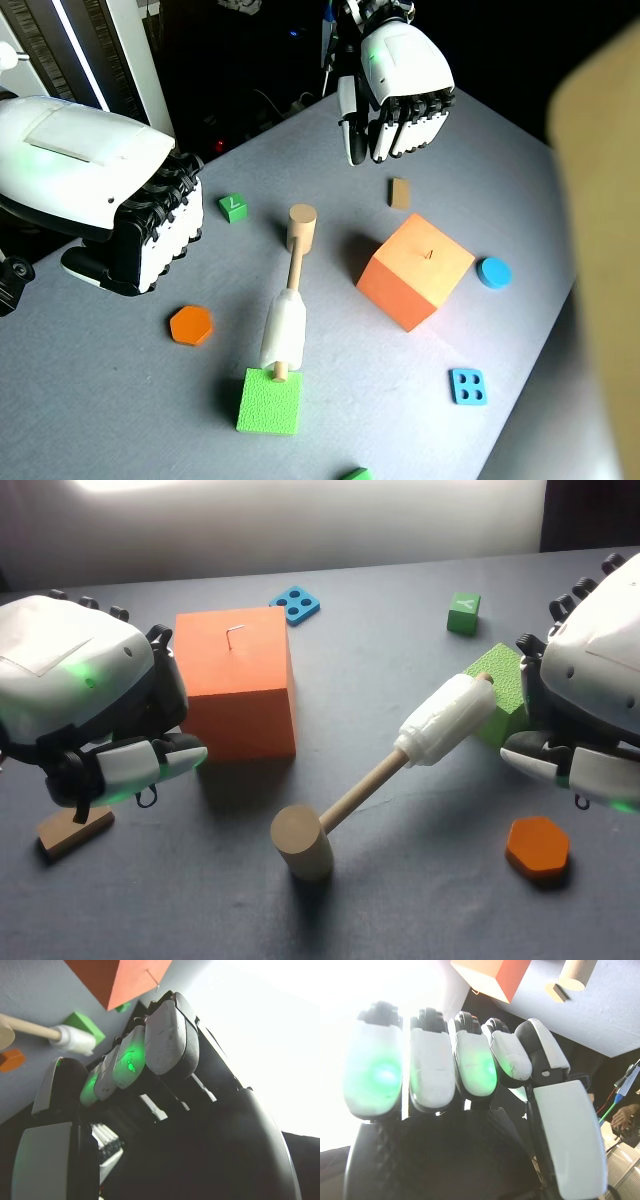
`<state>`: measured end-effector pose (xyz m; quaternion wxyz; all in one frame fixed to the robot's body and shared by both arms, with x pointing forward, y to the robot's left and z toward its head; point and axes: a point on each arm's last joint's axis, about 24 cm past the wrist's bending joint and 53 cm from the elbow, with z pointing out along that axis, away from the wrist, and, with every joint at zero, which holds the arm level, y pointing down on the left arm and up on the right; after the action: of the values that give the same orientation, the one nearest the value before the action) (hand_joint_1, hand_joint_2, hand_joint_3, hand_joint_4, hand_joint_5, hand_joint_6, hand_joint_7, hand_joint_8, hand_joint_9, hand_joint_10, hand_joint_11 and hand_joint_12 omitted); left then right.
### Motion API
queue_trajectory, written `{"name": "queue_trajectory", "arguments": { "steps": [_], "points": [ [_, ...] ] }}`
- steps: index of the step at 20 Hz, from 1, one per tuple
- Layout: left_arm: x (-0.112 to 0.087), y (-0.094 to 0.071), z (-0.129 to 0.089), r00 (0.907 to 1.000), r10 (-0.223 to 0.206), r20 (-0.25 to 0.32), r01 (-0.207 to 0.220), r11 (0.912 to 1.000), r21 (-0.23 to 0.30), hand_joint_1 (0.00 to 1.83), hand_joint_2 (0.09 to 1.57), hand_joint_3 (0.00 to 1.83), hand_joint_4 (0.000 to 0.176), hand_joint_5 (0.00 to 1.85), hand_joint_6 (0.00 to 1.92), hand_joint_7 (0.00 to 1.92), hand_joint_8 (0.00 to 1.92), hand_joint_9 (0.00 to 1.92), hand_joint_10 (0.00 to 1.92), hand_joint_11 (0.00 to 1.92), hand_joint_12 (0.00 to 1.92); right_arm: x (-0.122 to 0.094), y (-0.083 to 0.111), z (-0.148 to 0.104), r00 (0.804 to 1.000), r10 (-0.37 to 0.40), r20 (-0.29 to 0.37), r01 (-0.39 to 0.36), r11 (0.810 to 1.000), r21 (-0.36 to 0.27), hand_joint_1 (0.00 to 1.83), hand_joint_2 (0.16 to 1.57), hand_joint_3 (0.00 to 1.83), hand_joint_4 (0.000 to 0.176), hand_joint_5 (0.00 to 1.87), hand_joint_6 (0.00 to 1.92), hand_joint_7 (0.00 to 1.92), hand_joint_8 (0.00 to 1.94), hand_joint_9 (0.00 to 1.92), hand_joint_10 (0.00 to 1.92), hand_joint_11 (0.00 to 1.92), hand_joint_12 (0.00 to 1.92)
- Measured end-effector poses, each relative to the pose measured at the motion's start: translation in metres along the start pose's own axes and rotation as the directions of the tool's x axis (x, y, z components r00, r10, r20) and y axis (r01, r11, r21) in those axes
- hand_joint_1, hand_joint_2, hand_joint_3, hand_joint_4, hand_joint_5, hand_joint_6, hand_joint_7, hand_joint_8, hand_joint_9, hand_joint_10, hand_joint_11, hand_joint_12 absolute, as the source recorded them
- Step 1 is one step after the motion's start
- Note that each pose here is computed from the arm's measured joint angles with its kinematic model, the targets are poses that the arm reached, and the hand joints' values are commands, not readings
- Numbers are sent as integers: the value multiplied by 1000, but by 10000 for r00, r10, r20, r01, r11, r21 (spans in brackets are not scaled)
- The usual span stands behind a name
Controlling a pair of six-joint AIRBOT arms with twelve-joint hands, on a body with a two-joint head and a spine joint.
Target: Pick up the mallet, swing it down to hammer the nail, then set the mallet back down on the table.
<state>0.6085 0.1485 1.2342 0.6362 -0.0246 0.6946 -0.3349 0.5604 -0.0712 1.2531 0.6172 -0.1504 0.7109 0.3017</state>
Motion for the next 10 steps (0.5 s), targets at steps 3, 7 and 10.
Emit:
{"name": "queue_trajectory", "arguments": {
  "steps": [3, 7, 10],
  "points": [
    [0, 3, 1, 10000, -16, -30, 16, 10000, -71, 0, 1129, 31, 0, 0, 0, 0, 0, 0, 0, 0, 0, 1, 0, 0, 10000, -40, -43, 40, 10000, 8, 22, 1175, 5, 0, 12, 4, 17, 5, 2, 1, 23, 11],
    [-3, 2, 1, 9999, -107, 69, 107, 9999, 43, 0, 1124, 25, 0, 0, 0, 0, 0, 0, 0, 0, 0, 0, 0, 0, 9999, -126, 20, 126, 9999, 20, 84, 1173, 2, 0, 24, 0, 21, 0, 2, 0, 19, 15],
    [-1, -3, 0, 9998, -149, -144, 157, 9983, 569, 0, 1120, 21, 0, 0, 0, 0, 0, 0, 0, 0, 0, -2, 1, 0, 9998, -118, 138, 120, 9999, -121, 143, 1155, 0, 0, 41, 4, 40, 5, 24, 5, 45, 33]
  ]
}}
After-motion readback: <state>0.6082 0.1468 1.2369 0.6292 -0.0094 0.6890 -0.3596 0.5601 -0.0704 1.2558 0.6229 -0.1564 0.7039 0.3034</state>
